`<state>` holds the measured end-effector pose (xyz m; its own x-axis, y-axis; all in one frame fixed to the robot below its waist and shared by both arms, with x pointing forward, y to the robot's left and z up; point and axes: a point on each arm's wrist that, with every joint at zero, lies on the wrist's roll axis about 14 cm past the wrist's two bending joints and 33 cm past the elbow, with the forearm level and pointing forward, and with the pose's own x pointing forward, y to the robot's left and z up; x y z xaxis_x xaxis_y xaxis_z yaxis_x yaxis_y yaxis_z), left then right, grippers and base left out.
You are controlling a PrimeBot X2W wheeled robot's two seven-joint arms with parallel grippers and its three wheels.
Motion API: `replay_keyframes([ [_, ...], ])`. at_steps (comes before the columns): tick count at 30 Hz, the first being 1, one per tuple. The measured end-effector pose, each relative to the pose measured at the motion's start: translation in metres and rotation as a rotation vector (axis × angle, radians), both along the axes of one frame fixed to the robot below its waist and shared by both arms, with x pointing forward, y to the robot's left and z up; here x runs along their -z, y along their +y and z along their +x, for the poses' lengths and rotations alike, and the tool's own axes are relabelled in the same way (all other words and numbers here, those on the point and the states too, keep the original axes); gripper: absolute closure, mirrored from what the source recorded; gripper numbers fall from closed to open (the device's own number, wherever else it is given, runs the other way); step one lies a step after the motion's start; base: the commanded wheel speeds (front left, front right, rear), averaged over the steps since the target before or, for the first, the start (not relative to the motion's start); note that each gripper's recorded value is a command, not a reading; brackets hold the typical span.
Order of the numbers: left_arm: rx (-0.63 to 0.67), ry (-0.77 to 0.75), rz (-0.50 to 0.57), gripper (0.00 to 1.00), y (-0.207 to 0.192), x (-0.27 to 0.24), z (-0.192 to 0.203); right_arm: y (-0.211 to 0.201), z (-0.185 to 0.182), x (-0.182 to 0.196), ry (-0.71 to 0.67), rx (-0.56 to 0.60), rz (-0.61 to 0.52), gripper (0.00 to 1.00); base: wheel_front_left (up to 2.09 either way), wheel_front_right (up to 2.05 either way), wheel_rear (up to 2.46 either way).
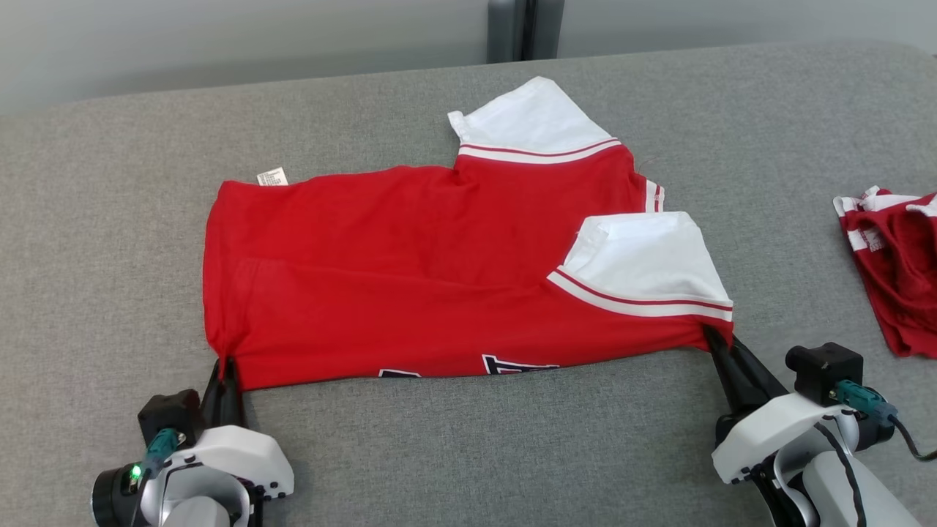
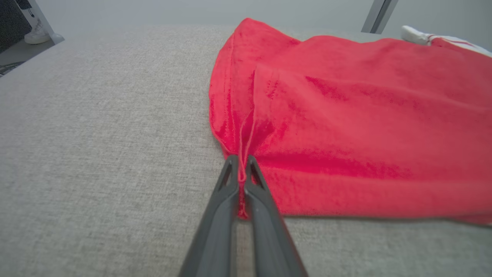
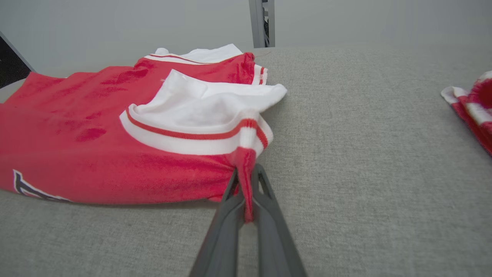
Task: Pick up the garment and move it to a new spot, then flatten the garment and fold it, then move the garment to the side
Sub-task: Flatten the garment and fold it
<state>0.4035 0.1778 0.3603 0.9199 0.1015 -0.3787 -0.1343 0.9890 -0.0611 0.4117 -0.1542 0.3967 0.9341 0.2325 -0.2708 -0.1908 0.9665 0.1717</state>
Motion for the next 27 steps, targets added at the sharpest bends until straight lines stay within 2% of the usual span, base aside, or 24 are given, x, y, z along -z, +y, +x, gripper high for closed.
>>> replay_keyframes([
  [11, -0.037, -0.02, -0.038, 1.0, 0.012, -0.01, -0.028, -0.004, -0.015, -0.018, -0.047, 0.022, 0.004, 1.0, 0.0, 0.0, 0.0],
  [27, -0.057, 0.016, -0.066, 1.0, 0.018, -0.002, -0.112, 0.008, -0.094, -0.007, -0.006, -0.006, 0.027, 1.0, 0.0, 0.0, 0.0],
])
